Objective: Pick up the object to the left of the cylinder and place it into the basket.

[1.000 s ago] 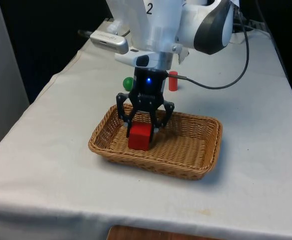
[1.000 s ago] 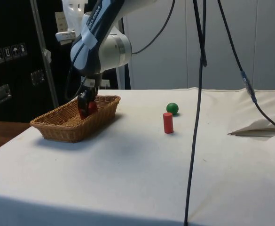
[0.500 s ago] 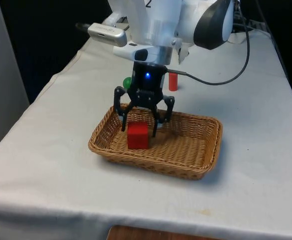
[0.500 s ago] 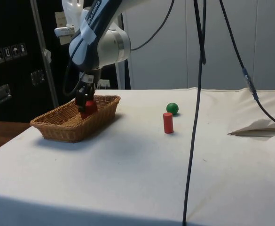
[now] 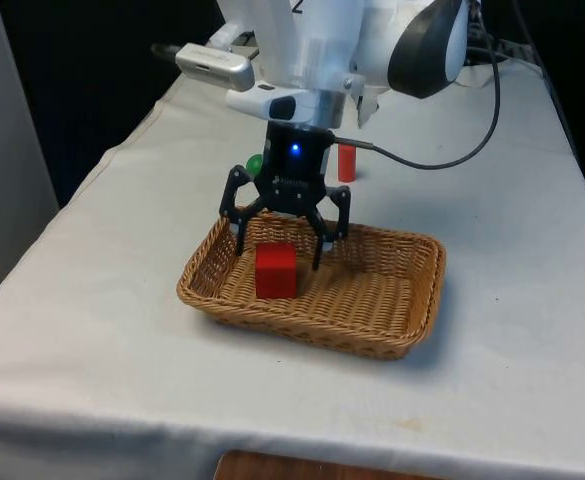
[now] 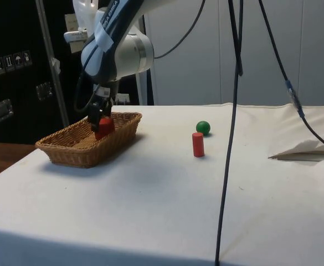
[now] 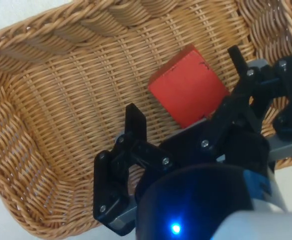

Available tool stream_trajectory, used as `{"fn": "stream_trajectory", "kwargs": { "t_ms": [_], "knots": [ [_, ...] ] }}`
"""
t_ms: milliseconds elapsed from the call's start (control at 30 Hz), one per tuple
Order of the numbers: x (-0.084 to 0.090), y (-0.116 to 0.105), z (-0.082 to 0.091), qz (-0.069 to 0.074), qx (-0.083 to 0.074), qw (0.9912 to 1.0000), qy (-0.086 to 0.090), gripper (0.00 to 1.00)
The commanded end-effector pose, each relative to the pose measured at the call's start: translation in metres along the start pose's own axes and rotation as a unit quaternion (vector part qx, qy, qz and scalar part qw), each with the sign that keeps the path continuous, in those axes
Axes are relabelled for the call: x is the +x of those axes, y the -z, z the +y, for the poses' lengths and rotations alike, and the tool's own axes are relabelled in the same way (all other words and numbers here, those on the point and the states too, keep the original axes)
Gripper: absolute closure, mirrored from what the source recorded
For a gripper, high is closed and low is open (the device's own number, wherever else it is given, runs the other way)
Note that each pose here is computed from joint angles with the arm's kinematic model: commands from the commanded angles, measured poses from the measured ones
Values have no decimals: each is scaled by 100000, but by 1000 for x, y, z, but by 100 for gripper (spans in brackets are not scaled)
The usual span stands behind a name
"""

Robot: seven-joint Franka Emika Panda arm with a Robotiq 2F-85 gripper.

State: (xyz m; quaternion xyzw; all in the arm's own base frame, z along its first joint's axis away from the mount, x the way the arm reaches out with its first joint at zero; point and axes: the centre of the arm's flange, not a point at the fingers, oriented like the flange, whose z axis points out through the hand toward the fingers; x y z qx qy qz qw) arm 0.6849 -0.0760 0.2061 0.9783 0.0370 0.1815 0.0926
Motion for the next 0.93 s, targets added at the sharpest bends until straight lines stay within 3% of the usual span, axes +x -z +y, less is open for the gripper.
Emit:
{"fn": "stream_trajectory", "kwargs": {
  "t_ms": [0, 567, 600, 767, 900],
  "knots": [
    [2, 9, 3, -62, 70, 100000, -88, 0],
    [17, 65, 18, 1375, 982, 99980, -1023, 0],
    [18, 59, 15, 1806, 1329, 99969, -1037, 0],
    [22, 83, 23, 1940, 1364, 99963, -1317, 0],
    [25, 86, 22, 2448, 2097, 99939, -1335, 0]
  ]
}}
